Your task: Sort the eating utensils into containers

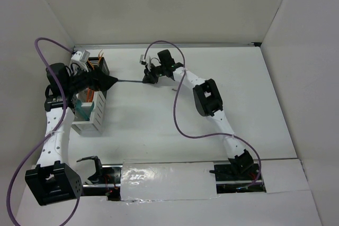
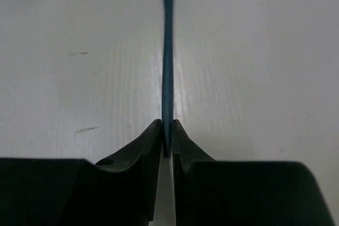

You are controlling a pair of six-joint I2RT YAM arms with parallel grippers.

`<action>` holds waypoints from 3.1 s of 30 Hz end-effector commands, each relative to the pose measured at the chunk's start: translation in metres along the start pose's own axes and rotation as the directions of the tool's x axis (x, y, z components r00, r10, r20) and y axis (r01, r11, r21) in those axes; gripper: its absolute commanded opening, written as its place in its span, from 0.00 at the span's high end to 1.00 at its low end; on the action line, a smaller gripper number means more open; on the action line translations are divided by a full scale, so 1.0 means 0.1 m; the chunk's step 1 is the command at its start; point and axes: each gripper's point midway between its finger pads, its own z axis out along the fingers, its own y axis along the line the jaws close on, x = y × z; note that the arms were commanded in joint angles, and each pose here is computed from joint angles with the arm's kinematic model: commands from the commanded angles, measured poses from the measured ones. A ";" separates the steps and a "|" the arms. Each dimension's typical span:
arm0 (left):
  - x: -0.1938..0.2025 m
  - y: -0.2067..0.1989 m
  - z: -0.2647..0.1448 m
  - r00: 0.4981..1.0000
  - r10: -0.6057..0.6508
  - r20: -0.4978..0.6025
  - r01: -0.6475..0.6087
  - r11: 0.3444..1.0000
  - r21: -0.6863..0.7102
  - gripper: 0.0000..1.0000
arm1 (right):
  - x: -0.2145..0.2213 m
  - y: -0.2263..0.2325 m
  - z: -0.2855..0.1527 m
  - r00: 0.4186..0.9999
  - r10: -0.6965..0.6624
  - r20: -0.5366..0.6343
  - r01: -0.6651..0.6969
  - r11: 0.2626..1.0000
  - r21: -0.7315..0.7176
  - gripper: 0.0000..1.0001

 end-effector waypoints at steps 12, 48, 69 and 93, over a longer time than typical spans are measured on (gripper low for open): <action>-0.10 -0.18 -0.04 0.998 0.053 0.037 -0.055 0.998 0.039 0.14 | 0.92 1.14 -0.49 0.909 0.295 -0.295 -0.342 0.932 -0.122 0.88; 0.52 -0.42 0.00 0.982 -0.172 -0.076 0.157 0.971 -0.178 0.13 | 0.23 2.07 -1.37 0.923 0.269 -0.274 -0.139 0.900 0.414 0.34; 0.62 -0.45 -0.08 0.987 -0.123 -0.101 0.106 0.982 -0.158 0.13 | 1.17 2.05 -1.23 0.801 0.380 -0.461 -0.160 0.880 0.447 0.71; 0.62 -0.76 0.67 0.926 -0.377 0.003 0.376 0.923 -0.076 0.22 | -1.20 2.25 -1.84 0.735 0.458 0.499 -0.620 0.752 0.224 1.00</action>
